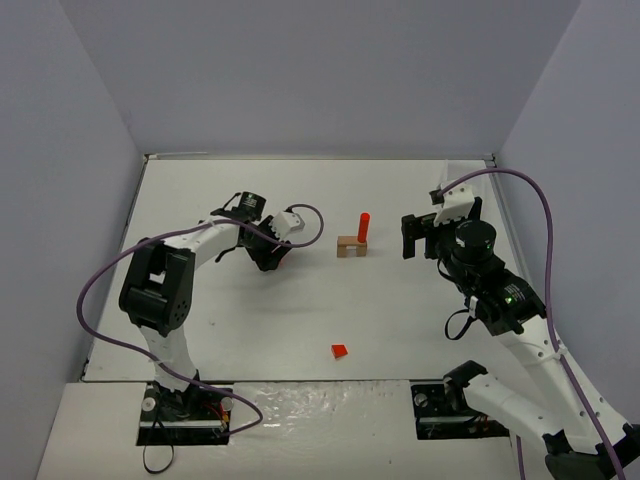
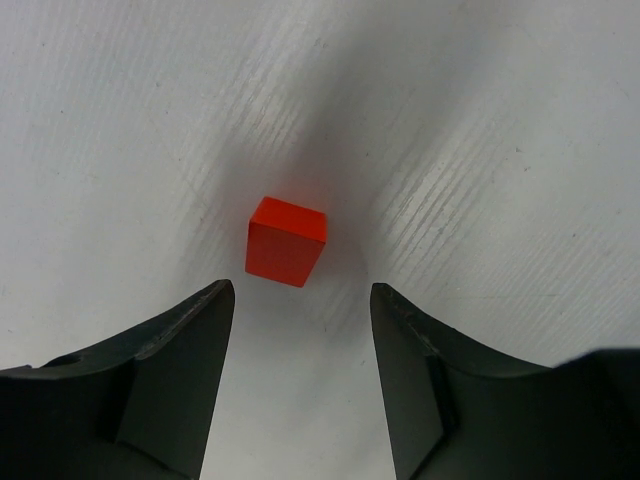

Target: Build the wood block tower

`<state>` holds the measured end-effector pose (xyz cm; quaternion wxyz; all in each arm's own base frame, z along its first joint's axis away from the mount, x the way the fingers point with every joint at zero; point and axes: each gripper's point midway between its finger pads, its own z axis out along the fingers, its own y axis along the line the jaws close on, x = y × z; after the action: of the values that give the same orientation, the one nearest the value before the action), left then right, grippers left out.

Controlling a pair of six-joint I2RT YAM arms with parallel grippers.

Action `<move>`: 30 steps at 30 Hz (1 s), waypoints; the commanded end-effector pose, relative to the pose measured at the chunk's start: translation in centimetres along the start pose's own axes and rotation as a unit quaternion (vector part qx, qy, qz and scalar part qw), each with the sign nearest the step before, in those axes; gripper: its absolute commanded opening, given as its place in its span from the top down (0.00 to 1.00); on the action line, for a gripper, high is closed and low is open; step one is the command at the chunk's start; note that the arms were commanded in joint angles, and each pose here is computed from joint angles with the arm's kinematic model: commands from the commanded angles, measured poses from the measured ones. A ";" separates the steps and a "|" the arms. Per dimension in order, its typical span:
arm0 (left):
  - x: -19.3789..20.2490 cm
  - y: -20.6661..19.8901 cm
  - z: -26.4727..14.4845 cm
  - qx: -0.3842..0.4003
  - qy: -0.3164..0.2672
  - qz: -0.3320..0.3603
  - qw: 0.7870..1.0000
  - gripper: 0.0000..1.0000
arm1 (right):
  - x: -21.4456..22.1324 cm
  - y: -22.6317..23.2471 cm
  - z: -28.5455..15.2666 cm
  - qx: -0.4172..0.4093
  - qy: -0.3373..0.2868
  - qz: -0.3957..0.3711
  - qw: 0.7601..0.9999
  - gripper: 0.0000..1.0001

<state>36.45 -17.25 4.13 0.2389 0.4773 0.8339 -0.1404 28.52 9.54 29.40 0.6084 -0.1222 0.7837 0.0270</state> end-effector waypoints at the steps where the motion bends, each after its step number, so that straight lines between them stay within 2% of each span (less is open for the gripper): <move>1: -3.7 1.8 -1.3 -0.032 -0.047 0.034 0.998 0.48 | -2.2 -0.4 0.0 0.006 -0.035 0.005 0.999 0.00; 19: -4.7 2.2 -0.6 -0.028 -0.058 0.039 0.997 0.53 | -2.2 -0.5 -0.1 0.009 -0.034 0.004 0.999 0.00; 30: -5.0 1.9 -0.4 -0.024 -0.060 0.042 0.997 0.62 | -2.1 -0.5 0.2 0.009 -0.031 0.002 0.999 0.00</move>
<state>38.34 -17.99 4.15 0.2583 0.4811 0.8272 -0.1321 28.54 9.54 29.31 0.6070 -0.1242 0.7845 0.0253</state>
